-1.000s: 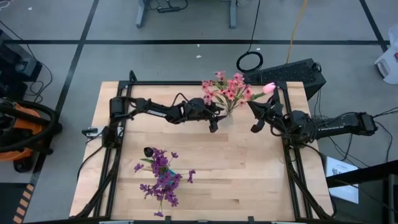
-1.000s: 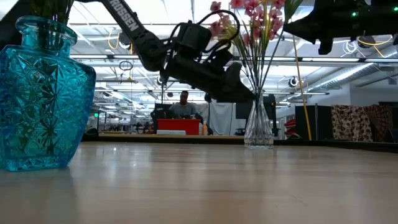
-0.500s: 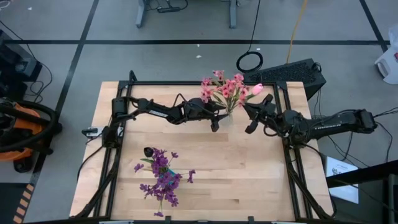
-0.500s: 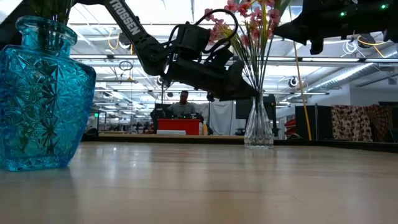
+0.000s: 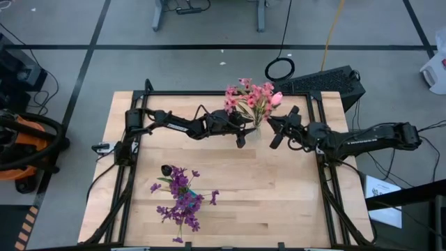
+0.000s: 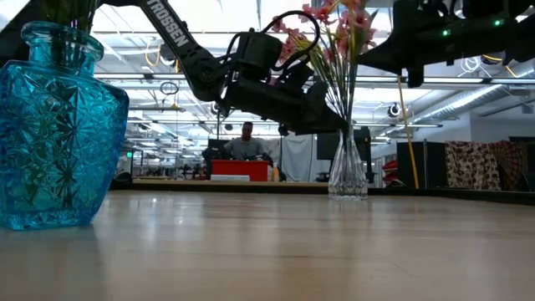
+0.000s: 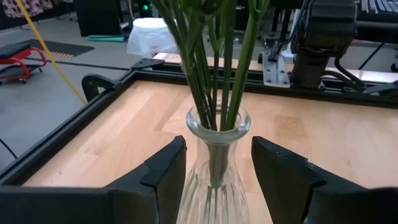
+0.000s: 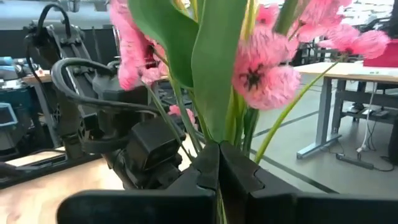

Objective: Sort flowers into vase by color
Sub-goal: Put the pink tulip into the transparent vase

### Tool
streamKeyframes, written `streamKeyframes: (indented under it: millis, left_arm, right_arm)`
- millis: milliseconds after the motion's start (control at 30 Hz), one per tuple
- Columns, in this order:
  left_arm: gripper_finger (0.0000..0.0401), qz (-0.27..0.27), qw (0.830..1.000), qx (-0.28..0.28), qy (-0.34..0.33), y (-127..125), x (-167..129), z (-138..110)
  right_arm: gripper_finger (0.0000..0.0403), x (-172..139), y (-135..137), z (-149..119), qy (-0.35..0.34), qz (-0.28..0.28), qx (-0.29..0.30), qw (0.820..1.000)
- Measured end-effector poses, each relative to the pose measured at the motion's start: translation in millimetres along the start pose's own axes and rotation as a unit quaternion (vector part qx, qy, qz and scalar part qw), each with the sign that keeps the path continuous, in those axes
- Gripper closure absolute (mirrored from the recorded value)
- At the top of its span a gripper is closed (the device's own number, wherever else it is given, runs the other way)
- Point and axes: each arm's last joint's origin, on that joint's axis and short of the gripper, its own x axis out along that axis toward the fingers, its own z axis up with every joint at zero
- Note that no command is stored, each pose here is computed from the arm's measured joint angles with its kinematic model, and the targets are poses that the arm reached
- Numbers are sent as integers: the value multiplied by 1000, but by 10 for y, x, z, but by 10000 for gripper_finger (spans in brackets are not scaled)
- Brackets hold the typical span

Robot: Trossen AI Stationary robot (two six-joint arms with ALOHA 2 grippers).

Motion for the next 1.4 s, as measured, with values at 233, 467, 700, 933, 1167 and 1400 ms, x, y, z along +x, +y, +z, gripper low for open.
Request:
streamKeyframes:
  millis: [233,467,700,933,1167,1400]
  left_arm:
    - [215,-2,1000,0,1,-1,0,-1]
    - [215,-2,1000,0,1,-1,0,-3]
    - [215,-2,1000,0,1,-1,0,-3]
    - [215,-2,1000,0,1,0,0,-3]
    - [215,-2,1000,0,1,-1,0,-3]
    - [215,-2,1000,-1,2,0,0,-5]
  right_arm:
    - [403,51,-3,-78,21,-3,-2,1000]
    - [403,96,13,-168,42,-6,-14,999]
    - [403,131,24,-242,60,-8,-24,998]
    - [403,144,27,-289,73,-10,-33,997]
    - [403,141,22,-311,84,-11,-37,996]
    - [379,140,21,-316,86,-12,-32,996]
